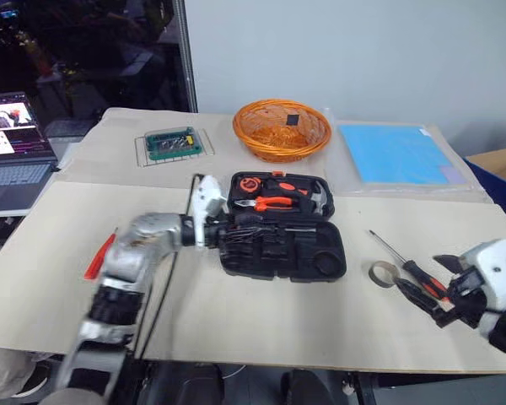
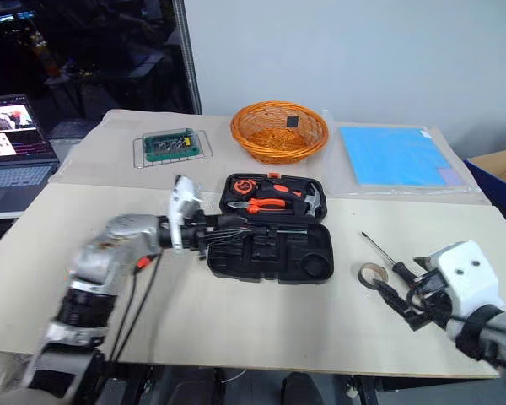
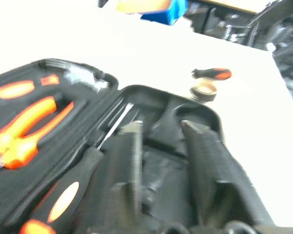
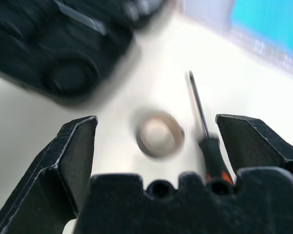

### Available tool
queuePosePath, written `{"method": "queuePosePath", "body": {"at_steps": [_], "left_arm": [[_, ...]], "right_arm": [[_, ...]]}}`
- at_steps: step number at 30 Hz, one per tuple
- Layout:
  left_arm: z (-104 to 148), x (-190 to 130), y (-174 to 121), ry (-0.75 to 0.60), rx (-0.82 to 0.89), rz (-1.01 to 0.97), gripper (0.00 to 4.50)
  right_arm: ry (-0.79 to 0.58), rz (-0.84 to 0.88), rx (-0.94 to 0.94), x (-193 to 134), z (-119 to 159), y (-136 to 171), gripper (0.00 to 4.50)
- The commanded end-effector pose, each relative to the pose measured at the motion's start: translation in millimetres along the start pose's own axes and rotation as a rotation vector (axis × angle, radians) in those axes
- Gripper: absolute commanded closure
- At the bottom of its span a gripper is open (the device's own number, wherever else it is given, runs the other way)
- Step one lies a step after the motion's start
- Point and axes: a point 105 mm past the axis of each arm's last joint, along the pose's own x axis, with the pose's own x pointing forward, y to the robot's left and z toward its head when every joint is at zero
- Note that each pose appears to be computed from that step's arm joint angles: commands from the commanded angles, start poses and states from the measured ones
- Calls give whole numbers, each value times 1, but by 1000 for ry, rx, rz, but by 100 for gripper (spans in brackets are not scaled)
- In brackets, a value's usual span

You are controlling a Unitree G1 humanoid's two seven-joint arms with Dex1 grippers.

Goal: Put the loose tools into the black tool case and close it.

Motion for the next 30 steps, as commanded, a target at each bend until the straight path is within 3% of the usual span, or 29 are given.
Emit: {"method": "queuePosePath", "body": {"at_steps": [1,4,14,17,25,26,30], "left_arm": [[15,-11,-25,24,11,-78,119],[15,-8,-43,52,2,-120,10],[17,0,-56,65,27,-149,10],[22,-2,-60,33,65,-171,6],[25,-6,-67,-10,69,-198,6],[25,-7,-66,-13,67,-190,6],[5,-19,-47,-54,18,20,6]], "right_arm": [[127,-35,-93,2,-7,-30,0],[208,7,-152,6,-21,-42,0],[371,110,-144,60,-43,-55,0],[432,115,-165,73,-56,-60,71],[421,121,-165,73,-54,-71,354],[403,114,-166,71,-49,-72,377],[187,173,-308,62,7,-58,377]]}}
